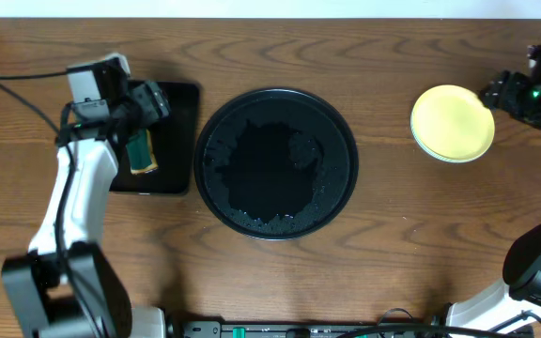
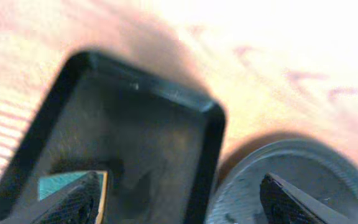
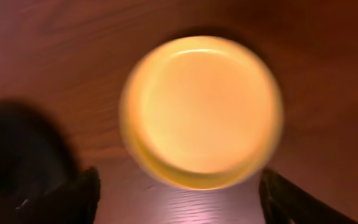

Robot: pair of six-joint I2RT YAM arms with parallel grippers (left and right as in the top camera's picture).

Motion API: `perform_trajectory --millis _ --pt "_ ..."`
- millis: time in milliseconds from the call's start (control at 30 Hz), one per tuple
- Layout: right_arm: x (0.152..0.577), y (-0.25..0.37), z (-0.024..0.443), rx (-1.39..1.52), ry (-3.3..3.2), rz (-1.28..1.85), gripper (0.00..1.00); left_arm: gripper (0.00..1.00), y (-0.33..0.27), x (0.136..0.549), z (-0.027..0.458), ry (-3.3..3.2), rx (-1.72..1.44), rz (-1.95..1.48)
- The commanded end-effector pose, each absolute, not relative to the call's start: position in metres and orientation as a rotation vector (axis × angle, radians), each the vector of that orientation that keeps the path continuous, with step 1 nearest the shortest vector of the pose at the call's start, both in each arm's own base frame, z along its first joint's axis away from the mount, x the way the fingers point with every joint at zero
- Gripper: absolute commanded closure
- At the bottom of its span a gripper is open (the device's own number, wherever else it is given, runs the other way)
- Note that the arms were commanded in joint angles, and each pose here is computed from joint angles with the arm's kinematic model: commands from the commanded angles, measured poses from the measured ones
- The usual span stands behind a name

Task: Clean dirty plates on tray and stack at the side
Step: 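Carry the yellow plate right and stack it on the green plates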

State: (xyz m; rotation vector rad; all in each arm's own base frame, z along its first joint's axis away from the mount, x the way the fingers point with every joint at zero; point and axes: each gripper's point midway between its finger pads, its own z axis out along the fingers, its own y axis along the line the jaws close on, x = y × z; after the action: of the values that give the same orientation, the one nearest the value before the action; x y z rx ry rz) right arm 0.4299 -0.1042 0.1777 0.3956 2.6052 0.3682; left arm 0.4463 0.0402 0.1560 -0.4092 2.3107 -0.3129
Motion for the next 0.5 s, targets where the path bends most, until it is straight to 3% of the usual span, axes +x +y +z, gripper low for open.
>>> perform_trajectory --millis 0,67,133,167,467 --pt "0.433 -0.051 0.197 0.197 2.553 0.625 0.17 0.18 0.041 0.445 0.171 2.277 -0.393 -0.307" --pt "0.43 -0.033 0.195 0.102 2.577 0.631 0.15 0.17 0.041 0.445 0.171 2.278 -0.393 -0.307" --pt "0.428 -0.021 0.191 0.052 2.609 0.608 0.01 0.17 0.041 0.444 0.17 2.282 -0.394 -0.308" --pt "0.427 -0.015 0.188 0.051 2.629 0.598 0.01 0.09 0.041 0.444 0.17 2.282 -0.394 -0.308" --pt "0.424 0.033 0.187 -0.083 2.66 0.631 0.01 0.09 0.041 0.444 0.17 2.282 -0.394 -0.308"
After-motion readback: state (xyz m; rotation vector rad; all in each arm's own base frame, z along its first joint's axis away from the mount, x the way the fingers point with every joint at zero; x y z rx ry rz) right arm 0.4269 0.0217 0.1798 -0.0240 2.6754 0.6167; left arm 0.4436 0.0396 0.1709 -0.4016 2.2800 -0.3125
